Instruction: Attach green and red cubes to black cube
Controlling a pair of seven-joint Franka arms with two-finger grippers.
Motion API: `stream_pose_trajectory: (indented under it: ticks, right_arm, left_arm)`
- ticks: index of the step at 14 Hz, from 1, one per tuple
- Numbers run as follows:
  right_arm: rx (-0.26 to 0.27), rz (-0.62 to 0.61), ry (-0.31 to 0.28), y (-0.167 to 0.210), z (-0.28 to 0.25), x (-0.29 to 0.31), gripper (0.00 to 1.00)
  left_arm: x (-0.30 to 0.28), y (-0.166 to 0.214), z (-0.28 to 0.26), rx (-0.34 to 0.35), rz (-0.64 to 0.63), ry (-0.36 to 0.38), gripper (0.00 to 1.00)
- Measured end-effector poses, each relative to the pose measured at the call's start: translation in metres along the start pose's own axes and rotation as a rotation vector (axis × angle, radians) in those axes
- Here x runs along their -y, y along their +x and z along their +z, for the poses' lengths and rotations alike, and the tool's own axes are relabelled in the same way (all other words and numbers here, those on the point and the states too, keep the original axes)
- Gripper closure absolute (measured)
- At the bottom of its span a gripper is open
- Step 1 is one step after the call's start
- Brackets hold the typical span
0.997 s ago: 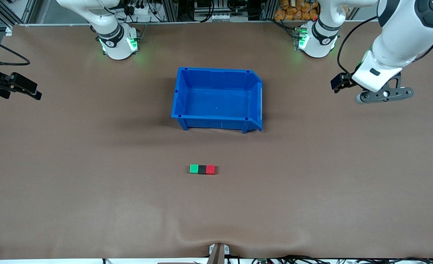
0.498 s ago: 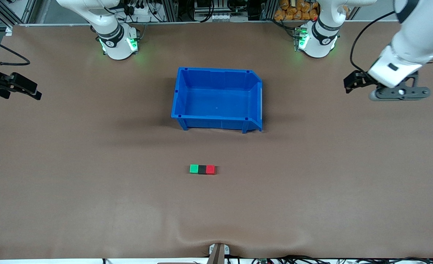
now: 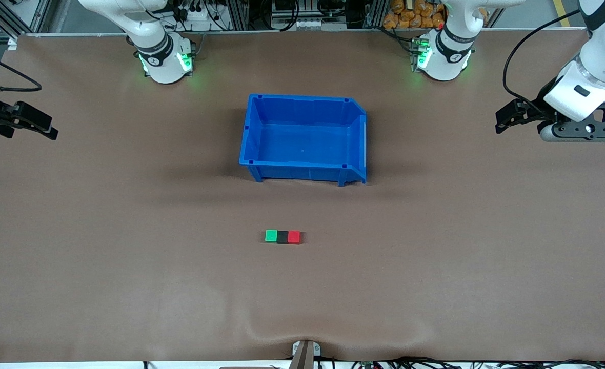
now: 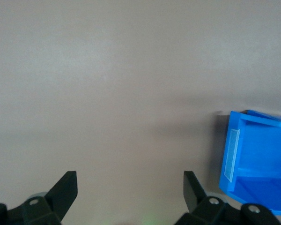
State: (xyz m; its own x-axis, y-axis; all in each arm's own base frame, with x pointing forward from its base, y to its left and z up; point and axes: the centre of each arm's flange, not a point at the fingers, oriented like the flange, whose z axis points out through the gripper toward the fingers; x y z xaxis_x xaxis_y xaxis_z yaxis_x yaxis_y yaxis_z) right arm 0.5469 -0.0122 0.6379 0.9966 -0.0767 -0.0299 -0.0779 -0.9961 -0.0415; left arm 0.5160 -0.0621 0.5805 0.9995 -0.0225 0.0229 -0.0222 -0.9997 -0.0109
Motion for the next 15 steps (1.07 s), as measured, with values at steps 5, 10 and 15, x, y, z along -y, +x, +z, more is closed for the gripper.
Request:
stream_pose_trajectory:
  ticks: [5,10,15]
  right_arm:
    - [-0.001,0.000,0.000,0.000,0.000,0.000,0.00]
    - [-0.001,0.000,0.000,0.000,0.000,0.000,0.00]
    - [-0.001,0.000,0.000,0.000,0.000,0.000,0.00]
  left_arm:
    - [-0.001,0.031,-0.020,-0.037,-0.001,-0.009,0.00]
    - [0.001,0.036,-0.036,-0.052,-0.004,-0.012,0.00]
    - [0.012,0.024,-0.063,-0.061,-0.024,-0.010,0.00]
